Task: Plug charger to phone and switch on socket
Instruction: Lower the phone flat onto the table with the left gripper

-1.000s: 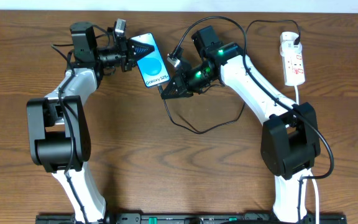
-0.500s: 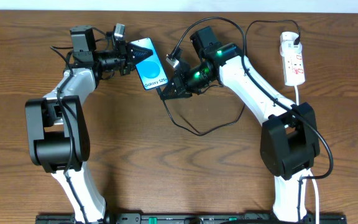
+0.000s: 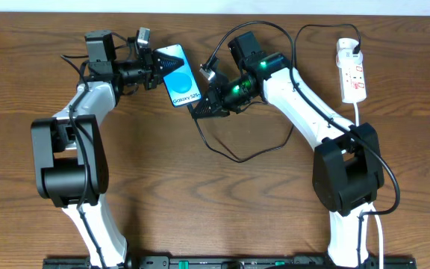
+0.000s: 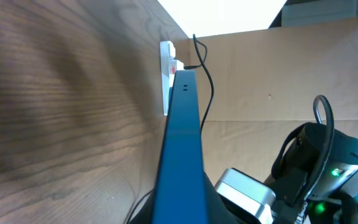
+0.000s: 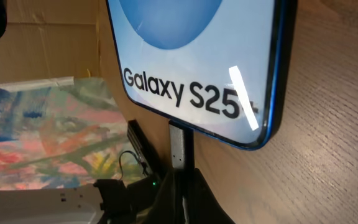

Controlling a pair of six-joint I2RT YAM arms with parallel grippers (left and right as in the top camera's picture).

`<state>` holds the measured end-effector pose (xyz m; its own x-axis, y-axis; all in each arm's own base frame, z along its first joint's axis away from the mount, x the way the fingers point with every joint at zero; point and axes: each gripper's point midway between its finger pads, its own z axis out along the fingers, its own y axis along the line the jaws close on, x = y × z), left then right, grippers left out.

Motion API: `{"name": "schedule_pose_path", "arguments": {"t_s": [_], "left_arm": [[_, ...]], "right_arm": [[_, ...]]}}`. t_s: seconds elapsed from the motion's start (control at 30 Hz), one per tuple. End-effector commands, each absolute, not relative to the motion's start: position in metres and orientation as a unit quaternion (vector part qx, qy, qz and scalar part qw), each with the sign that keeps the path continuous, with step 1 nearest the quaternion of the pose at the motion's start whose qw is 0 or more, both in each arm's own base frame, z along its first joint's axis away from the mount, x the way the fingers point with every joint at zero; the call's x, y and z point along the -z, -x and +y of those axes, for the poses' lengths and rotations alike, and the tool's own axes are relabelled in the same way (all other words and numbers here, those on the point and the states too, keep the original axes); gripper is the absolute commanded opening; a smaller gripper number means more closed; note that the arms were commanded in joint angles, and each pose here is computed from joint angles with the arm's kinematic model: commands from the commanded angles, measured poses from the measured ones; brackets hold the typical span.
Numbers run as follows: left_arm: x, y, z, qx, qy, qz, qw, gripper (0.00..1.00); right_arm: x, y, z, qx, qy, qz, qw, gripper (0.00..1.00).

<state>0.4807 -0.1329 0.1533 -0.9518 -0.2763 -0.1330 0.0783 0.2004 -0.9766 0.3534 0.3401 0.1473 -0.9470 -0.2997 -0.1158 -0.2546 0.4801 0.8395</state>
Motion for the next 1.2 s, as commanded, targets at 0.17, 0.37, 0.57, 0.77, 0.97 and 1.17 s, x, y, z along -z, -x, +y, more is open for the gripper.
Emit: {"name": "schedule_pose_path", "arguments": {"t_s": [0.17,0.37,0.57,0.77,0.97,1.17], "left_arm": [[-0.168,-0.449,-0.165,0.665,0.022,0.743,0.073,0.07],[-0.168,-0.449,-0.165,0.664,0.025,0.744,0.07,0.07],[-0.166,-0.45,-0.164,0.661,0.027,0.746,0.074,0.07],[-0.162,-0.458,-0.156,0.648,0.045,0.755,0.091,0.08],[-0.161,-0.459,-0.155,0.648,0.042,0.755,0.094,0.07],[-0.152,-0.451,-0.178,0.649,0.024,0.757,0.074,0.07]], "right_arm": [[-0.158,-0.376,0.343,0.483,-0.166,-0.859,-0.028,0.01],[-0.158,-0.377,0.343,0.482,-0.165,-0.86,-0.028,0.01],[-0.158,-0.376,0.343,0.482,-0.165,-0.86,-0.027,0.01],[-0.169,-0.375,0.34,0.508,-0.175,-0.843,-0.025,0.1],[-0.203,-0.392,0.308,0.517,-0.17,-0.836,-0.074,0.29],[-0.234,-0.411,0.252,0.485,-0.14,-0.852,-0.138,0.35]]}}
